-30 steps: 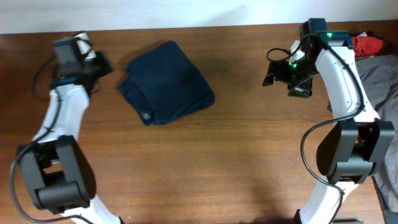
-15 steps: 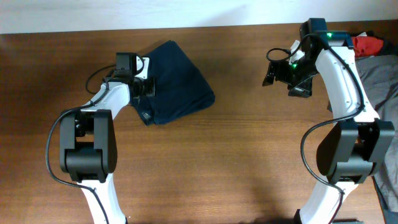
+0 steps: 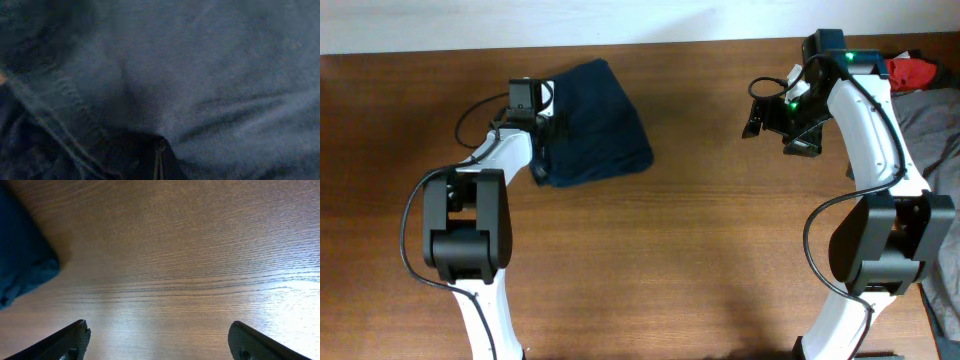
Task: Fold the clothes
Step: 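Regrasp the bundle with the left gripper and drag it to the far-left corner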
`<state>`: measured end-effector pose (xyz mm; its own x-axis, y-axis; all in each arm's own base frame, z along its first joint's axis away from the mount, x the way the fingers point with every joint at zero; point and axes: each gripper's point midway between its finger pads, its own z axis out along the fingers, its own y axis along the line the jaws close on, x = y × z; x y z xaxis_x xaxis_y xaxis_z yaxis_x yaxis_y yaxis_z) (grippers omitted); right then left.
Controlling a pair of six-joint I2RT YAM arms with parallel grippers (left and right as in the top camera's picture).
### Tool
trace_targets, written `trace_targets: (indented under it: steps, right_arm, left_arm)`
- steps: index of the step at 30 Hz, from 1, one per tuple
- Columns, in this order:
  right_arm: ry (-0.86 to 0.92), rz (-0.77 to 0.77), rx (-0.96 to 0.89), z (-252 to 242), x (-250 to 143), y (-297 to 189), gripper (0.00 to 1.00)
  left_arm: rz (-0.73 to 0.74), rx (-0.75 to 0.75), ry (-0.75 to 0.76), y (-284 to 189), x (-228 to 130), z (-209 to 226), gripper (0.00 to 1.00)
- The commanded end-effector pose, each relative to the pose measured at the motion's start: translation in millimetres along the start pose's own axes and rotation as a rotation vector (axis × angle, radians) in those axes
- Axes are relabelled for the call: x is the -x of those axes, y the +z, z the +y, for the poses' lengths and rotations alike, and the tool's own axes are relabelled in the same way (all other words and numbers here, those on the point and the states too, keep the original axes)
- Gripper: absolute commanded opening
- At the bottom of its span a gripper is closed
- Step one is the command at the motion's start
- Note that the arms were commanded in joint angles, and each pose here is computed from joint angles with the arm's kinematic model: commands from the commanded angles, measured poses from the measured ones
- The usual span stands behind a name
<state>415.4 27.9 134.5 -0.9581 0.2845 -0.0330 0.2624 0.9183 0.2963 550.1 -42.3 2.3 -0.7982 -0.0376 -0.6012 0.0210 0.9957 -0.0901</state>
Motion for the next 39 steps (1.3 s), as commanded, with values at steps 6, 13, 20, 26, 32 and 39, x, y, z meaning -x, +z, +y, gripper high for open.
trace_targets:
  steps: [6, 13, 20, 26, 32, 39]
  right_arm:
    - [-0.017, -0.013, -0.005, 2, 0, -5, 0.93]
    - [-0.015, -0.006, -0.007, 1, -2, -5, 0.93]
    - [-0.013, 0.000, -0.009, 1, -3, -5, 0.94]
    - [-0.012, 0.002, -0.008, 1, -4, -5, 0.94]
    - [-0.010, 0.007, -0.010, 1, -5, -5, 0.93]
    - [-0.009, 0.011, -0.011, 0, -6, -5, 0.94]
  left_arm:
    - [0.134, 0.373, -0.250, 24, -79, 147, 0.01]
    - [0.107, 0.492, -0.486, 5, -93, 220, 0.01]
    - [0.079, 0.594, -0.764, -25, -124, 298, 0.01]
    - [0.086, 0.598, -0.791, -38, -114, 310, 0.01]
    - [0.066, 0.579, -0.755, -77, -56, 296, 0.01]
    - [0.141, 0.486, -0.662, -115, -27, 250, 0.01]
